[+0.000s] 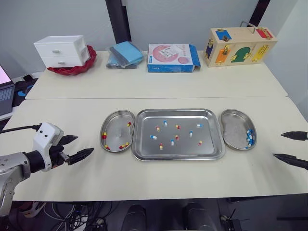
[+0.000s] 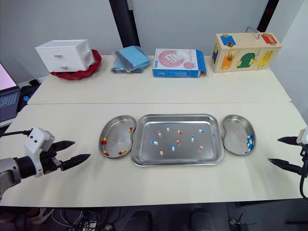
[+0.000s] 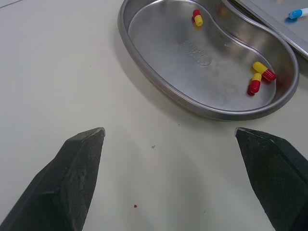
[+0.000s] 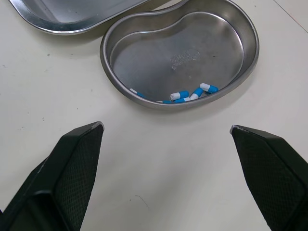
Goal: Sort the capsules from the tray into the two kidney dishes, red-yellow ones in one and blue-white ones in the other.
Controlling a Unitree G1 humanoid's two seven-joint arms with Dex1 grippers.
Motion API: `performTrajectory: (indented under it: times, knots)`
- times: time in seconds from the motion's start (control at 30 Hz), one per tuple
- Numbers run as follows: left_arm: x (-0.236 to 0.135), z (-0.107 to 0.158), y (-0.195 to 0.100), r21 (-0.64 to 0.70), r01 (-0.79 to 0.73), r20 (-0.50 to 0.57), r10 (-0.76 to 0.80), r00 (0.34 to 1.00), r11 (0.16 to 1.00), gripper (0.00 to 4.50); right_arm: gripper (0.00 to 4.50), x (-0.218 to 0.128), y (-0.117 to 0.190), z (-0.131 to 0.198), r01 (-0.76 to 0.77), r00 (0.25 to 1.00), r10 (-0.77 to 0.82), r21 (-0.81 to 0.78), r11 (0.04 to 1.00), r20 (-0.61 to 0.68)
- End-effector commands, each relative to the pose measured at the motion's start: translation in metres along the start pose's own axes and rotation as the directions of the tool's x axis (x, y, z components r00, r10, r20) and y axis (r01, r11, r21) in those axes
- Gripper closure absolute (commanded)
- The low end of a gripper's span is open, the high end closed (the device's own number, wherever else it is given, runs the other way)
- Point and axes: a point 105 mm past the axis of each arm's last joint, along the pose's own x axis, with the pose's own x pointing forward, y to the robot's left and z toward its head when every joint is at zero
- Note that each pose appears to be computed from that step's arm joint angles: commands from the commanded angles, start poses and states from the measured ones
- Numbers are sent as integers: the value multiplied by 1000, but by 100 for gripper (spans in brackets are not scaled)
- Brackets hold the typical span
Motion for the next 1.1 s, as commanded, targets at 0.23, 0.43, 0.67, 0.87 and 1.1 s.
performTrajectory:
  times: [0.23,0.43,0.67,0.87,1.1]
  knots:
    - [-7,0,-1,19,45,5,-45,999,999,0,4,-12,-3,13,27,1000,-26,-45,999,9]
    - [-12,-5,5,0,28,43,-28,999,1000,0,4,-17,3,7,25,1000,-25,-11,1000,-1]
    - [-18,0,2,-39,94,66,-91,994,995,0,4,-18,13,3,-34,999,35,60,998,-17]
    - [-17,-3,-3,-33,113,60,-111,992,993,0,4,-12,13,3,-31,999,32,44,999,-15]
    - [-18,0,-8,-37,140,82,-136,987,989,0,4,-11,14,-1,-15,1000,16,27,1000,-18]
